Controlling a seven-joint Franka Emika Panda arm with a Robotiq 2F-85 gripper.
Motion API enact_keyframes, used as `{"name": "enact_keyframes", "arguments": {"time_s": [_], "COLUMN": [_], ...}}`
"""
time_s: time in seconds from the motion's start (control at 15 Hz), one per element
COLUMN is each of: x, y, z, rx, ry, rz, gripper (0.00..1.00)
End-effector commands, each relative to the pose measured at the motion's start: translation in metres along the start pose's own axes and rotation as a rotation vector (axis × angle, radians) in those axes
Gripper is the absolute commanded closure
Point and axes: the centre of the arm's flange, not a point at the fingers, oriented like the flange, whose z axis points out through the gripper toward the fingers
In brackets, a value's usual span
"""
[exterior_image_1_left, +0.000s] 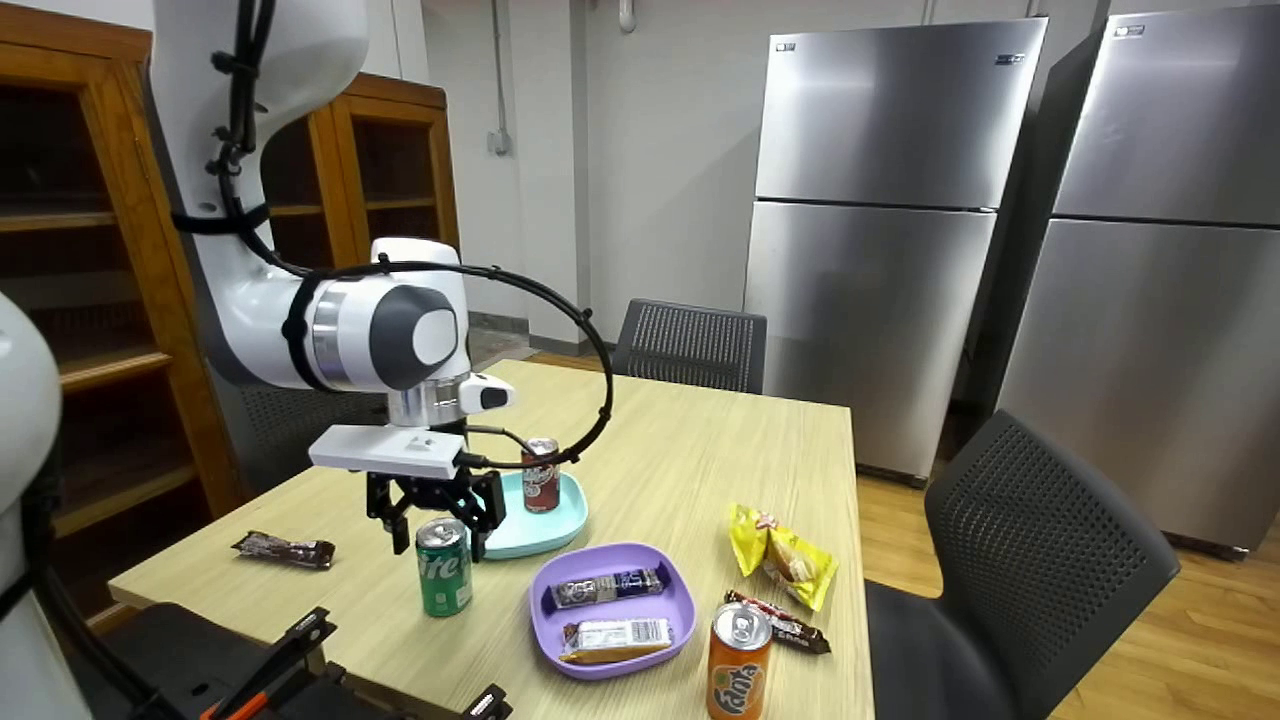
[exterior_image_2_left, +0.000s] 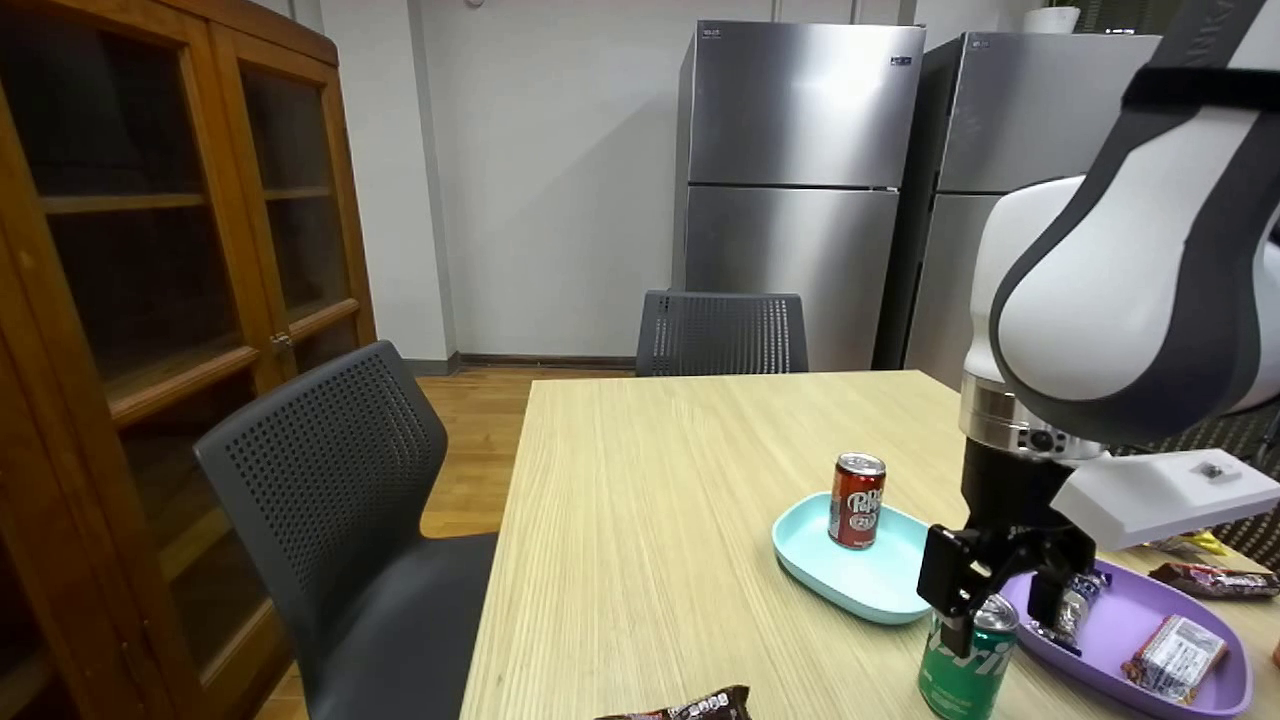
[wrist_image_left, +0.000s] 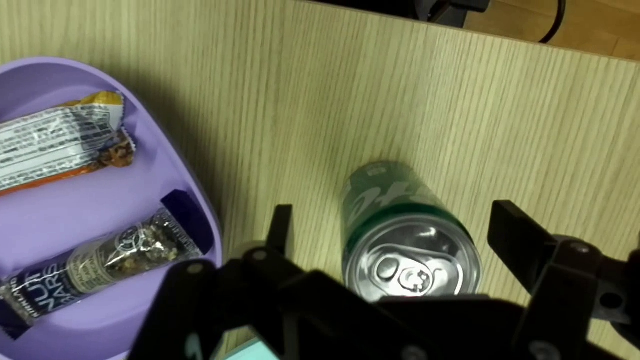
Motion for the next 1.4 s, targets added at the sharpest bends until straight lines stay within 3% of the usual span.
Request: {"name": "enact_keyframes", "arguments": {"time_s": [0.0,0.8,0.87,1.0,1.2,1.33], "x": [0.0012,0.0069,0.0064,0.0065,0.0059,0.006], "y": [-0.0083,-0.0137,-0.0141,-0.0151,-0.0153,-0.0157], "z": [0.0071,0.0111,0.0114,0.0119,0.0115,0.0118], "rx": [-0.018,-0.014,-0.016,-0.017,0.002,-0.002], "ry": [0.008,0.031,0.038,0.046,0.059,0.063], "rz": [0.001,-0.009,-0.017,-0.022,-0.026,-0.025], "gripper": [0.0,0.0,0.25,0.32,0.58,0.62]}}
